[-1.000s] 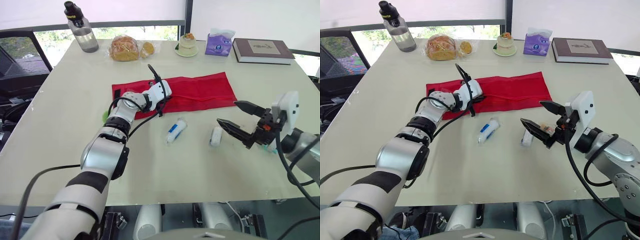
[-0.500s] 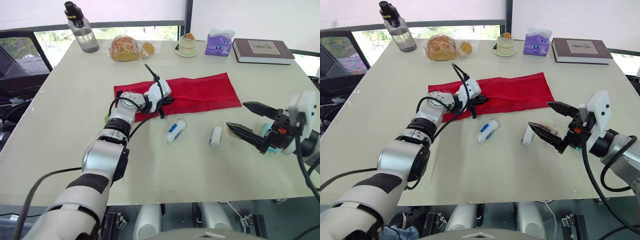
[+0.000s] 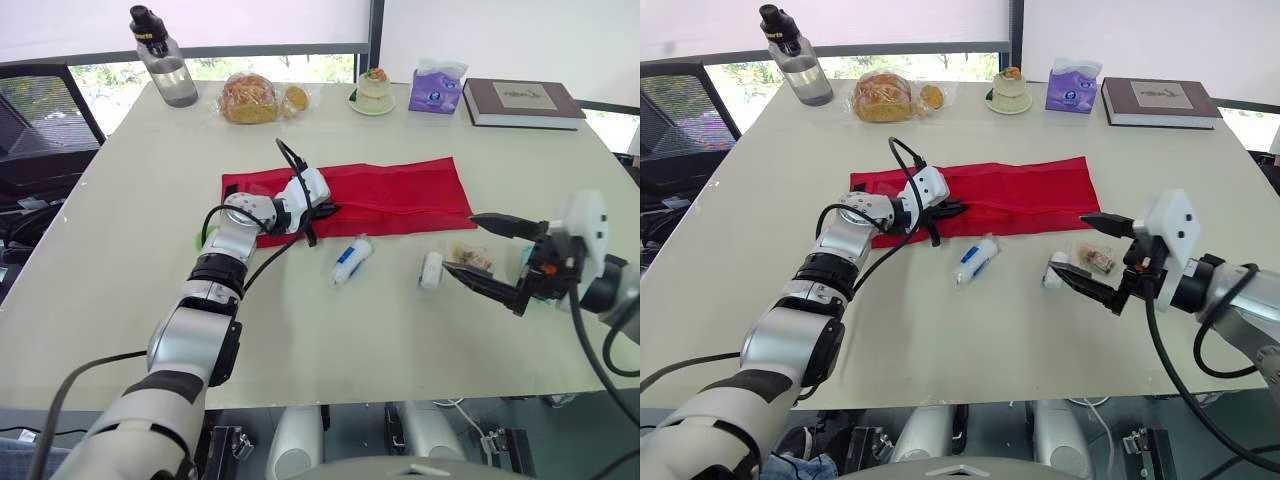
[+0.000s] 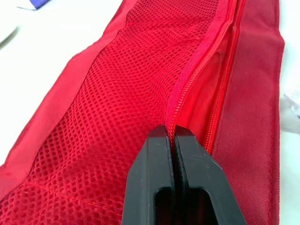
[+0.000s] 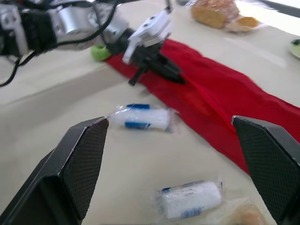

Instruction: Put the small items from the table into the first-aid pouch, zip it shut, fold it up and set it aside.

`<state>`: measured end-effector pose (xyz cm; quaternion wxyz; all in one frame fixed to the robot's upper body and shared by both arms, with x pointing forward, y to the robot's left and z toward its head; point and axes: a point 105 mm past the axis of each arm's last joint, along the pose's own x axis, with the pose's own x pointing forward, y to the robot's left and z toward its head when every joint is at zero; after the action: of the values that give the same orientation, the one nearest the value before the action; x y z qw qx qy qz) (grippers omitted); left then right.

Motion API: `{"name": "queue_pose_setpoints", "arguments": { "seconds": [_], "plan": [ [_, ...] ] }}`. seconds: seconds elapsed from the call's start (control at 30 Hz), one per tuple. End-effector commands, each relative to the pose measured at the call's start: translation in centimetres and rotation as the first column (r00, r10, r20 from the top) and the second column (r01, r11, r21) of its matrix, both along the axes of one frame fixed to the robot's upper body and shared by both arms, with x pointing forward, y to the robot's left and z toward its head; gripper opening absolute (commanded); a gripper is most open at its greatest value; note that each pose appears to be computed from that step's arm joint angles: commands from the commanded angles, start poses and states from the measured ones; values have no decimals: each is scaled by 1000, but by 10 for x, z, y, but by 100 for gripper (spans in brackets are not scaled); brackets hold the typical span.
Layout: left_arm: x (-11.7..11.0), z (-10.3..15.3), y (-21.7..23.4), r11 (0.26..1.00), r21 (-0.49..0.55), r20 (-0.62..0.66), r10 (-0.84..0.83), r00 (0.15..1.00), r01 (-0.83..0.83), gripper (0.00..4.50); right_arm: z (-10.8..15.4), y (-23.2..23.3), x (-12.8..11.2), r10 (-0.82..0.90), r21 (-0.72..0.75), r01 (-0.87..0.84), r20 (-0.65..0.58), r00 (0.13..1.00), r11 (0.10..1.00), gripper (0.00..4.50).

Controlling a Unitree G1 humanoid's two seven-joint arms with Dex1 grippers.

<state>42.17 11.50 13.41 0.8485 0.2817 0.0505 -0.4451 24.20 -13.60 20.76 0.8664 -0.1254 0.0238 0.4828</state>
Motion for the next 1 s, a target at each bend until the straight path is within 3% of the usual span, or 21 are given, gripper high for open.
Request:
{"name": "queue_pose_setpoints", "arguments": {
  "seconds": [0.03,0.17,0.5,0.7,1.0],
  "plan": [
    [4,12,-2,998,-50,39,37,999,-35,10,-1,10,8,116,-43,-116,17,993,992,450],
    [6,6,2,995,-40,33,89,995,-88,10,-16,16,18,217,-143,-216,-4,976,966,450],
    [0,3,-2,995,-54,30,82,996,-80,10,-32,60,71,466,-338,-449,-34,884,827,450],
    [-3,3,-1,995,-53,38,86,996,-84,10,-46,88,107,497,-458,-460,-44,867,761,450],
    [-4,2,-1,994,-57,38,96,995,-94,10,-64,99,129,519,-598,-451,-67,852,662,450]
  ]
}}
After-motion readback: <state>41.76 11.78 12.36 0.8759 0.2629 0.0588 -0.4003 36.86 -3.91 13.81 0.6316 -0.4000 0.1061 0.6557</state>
